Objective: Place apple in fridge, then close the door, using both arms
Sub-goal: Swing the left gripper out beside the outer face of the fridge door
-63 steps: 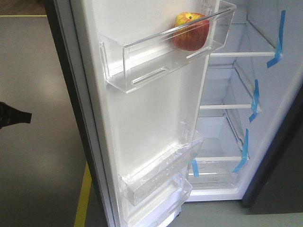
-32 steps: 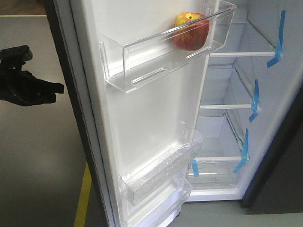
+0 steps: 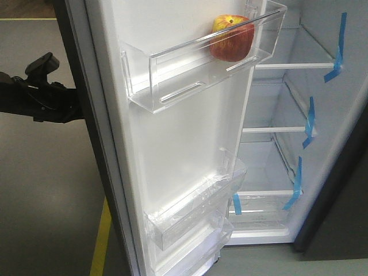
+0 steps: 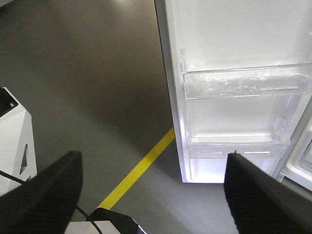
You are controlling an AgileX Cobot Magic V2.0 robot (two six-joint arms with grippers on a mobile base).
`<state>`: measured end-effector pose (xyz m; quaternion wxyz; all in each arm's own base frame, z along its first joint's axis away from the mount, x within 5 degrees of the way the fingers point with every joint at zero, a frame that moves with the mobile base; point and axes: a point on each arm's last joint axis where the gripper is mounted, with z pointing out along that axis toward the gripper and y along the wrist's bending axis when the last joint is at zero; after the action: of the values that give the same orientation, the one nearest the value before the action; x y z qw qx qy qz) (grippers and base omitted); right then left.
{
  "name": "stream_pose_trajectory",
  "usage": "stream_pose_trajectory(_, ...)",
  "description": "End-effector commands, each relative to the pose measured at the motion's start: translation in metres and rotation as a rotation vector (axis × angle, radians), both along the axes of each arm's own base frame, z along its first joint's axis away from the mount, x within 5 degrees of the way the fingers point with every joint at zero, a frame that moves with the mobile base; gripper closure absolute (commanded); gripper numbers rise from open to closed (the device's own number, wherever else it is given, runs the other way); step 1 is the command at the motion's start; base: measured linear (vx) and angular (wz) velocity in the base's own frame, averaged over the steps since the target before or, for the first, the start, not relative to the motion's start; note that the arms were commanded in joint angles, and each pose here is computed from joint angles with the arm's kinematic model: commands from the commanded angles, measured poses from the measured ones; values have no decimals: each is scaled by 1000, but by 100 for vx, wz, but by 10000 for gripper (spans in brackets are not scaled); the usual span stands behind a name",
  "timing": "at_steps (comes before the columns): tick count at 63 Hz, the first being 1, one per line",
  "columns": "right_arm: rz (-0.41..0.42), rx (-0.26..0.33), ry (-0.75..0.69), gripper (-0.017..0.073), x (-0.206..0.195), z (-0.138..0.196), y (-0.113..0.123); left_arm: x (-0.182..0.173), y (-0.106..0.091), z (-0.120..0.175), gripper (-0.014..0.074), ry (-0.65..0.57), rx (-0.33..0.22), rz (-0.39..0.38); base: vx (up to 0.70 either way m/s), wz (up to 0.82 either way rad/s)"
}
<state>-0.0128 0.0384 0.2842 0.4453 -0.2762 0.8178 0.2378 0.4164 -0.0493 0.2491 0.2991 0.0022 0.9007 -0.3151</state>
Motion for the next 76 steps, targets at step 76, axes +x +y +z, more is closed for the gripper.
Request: stream_pose_trajectory(76, -7, 45, -41, -9, 2, 11, 2, -76, -96, 86, 600, -214, -112, -459, 0, 0)
